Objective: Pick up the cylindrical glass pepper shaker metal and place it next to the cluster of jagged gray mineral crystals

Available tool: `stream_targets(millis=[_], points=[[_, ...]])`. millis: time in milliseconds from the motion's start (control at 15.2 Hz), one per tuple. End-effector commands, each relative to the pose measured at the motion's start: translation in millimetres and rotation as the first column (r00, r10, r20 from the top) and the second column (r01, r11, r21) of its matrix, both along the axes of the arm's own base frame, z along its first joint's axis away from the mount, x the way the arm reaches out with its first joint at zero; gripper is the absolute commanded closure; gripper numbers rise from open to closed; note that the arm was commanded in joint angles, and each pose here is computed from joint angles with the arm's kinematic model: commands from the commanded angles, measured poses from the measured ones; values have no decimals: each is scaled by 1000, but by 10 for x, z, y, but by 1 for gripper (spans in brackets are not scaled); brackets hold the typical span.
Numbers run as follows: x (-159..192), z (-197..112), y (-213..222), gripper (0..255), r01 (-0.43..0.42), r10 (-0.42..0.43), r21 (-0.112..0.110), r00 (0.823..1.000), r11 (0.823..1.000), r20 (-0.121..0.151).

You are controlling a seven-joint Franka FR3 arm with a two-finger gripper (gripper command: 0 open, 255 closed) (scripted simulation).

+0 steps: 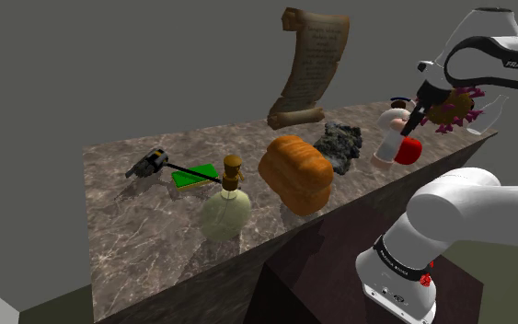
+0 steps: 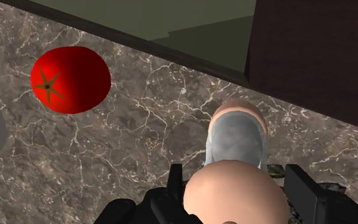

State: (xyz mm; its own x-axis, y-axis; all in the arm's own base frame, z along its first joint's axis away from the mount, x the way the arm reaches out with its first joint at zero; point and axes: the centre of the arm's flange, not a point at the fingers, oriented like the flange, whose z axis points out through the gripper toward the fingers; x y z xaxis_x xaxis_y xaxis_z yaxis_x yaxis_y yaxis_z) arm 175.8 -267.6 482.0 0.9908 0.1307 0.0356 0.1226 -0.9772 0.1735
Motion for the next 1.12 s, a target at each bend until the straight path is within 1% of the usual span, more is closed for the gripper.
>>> stream_targets(millis=[0, 792, 1056], points=[[-1, -102, 5, 255, 0, 0, 0, 1000, 1000, 1], [-1, -735, 5, 255, 0, 0, 0, 1000, 1000, 1], [-1, -770, 5, 255, 0, 0, 0, 1000, 1000, 1]])
